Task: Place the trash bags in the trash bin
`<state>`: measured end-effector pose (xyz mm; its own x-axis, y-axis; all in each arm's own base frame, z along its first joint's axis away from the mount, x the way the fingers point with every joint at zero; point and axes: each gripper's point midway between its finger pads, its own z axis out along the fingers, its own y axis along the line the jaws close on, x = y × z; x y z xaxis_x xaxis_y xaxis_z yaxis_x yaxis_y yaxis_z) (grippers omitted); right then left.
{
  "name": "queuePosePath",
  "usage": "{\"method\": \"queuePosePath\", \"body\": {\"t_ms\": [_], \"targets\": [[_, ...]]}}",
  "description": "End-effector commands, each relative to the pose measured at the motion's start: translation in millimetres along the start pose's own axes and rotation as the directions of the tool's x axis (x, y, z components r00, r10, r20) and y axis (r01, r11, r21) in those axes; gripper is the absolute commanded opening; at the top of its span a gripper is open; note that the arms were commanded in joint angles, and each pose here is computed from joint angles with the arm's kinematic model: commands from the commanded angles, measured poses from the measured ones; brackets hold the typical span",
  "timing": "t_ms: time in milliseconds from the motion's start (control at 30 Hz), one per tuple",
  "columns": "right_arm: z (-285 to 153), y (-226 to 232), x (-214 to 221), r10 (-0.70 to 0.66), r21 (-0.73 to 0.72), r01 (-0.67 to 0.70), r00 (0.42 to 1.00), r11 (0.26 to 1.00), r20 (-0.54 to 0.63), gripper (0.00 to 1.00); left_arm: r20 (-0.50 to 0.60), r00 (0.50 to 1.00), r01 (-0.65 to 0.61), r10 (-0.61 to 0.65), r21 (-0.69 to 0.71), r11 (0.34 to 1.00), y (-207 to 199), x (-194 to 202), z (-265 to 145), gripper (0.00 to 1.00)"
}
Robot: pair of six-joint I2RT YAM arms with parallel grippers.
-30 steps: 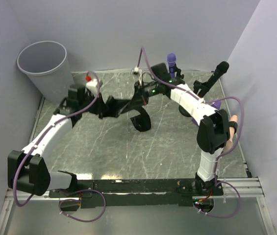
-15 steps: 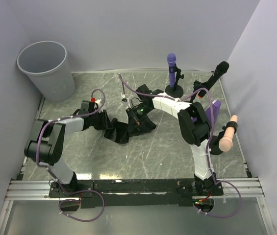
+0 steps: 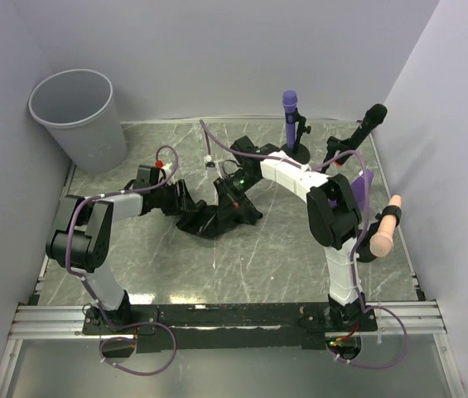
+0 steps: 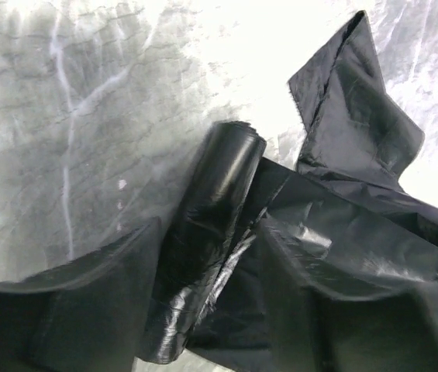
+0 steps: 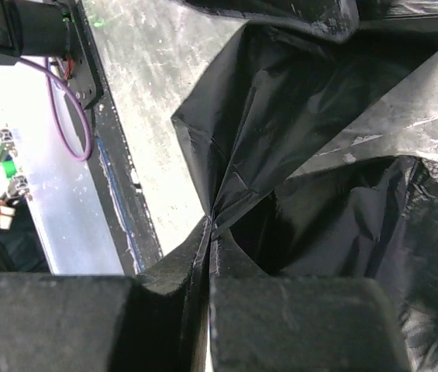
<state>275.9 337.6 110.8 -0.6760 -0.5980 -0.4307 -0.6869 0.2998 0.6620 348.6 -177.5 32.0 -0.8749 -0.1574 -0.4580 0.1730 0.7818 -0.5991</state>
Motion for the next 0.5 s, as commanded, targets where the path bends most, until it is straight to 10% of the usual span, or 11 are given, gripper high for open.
{"method": "queuePosePath", "body": {"t_ms": [0,467], "targets": [[-37.1,29.2,-23.6,-0.121,0.024,0.119,0.991,0.993,0.065,0.0,-0.096,0.993,0.053,-0.066,-0.133,0.99,37.8,33.2,10.3,0.63],[-76.0,36.0,-15.4,-0.133,0.067,0.133,0.991,0.989,-0.005,0.0,-0.142,0.985,0.076,-0.095,-0.134,0.988,41.1,45.4,15.6,0.59]]}}
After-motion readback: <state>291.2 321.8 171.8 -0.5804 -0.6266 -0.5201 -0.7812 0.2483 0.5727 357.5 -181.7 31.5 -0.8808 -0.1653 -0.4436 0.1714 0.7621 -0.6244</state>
